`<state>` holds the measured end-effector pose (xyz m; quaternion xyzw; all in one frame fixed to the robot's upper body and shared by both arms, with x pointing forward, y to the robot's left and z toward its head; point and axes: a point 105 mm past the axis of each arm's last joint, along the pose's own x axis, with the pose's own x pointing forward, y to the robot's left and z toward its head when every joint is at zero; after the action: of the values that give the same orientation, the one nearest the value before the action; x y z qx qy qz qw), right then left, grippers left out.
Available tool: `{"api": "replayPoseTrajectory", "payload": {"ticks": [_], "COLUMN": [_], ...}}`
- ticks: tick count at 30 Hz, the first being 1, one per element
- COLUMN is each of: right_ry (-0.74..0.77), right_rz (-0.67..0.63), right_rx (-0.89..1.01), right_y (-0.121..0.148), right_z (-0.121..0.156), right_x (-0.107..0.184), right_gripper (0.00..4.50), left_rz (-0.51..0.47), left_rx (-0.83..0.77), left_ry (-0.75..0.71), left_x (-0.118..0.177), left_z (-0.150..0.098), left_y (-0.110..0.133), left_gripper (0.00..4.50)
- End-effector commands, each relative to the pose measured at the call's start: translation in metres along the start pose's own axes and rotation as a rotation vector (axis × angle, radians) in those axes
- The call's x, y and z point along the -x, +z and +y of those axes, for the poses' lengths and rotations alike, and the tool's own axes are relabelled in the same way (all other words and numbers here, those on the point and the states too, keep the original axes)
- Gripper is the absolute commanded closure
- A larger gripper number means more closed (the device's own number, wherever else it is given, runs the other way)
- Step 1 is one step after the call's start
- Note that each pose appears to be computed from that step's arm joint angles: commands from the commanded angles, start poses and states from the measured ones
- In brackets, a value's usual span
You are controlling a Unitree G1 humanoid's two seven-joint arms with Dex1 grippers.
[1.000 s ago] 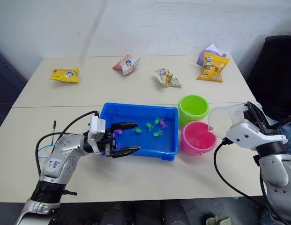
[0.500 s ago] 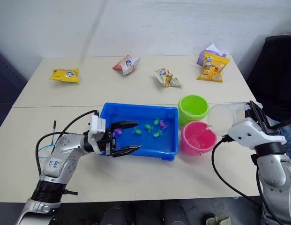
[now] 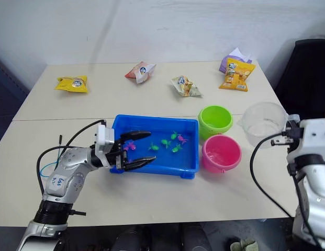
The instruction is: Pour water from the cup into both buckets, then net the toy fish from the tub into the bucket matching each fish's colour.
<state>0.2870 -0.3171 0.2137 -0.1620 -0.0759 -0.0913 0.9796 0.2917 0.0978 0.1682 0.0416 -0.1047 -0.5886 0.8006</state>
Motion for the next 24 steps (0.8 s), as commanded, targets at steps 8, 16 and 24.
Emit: {"api": "replayPoseTrajectory", "payload": {"ticks": [8, 16, 24], "right_ry": [0.097, 0.136, 0.137], "right_rz": [-0.025, -0.081, -0.159], "right_rx": [0.223, 0.453, 0.62], "right_y": [0.019, 0.026, 0.037], "right_z": [0.011, 0.022, 0.033], "right_x": [-0.056, -0.079, -0.09], "right_gripper": [4.44, 4.44, 4.44], "left_rz": [-0.123, -0.102, -0.084], "left_rx": [-0.049, -0.004, -0.01], "left_ry": [0.157, 0.15, 0.169], "left_x": [0.003, 0.006, 0.008], "left_z": [0.027, 0.02, 0.019], "left_y": [0.032, 0.028, 0.024], "left_gripper": [0.0, 0.0, 0.0]}}
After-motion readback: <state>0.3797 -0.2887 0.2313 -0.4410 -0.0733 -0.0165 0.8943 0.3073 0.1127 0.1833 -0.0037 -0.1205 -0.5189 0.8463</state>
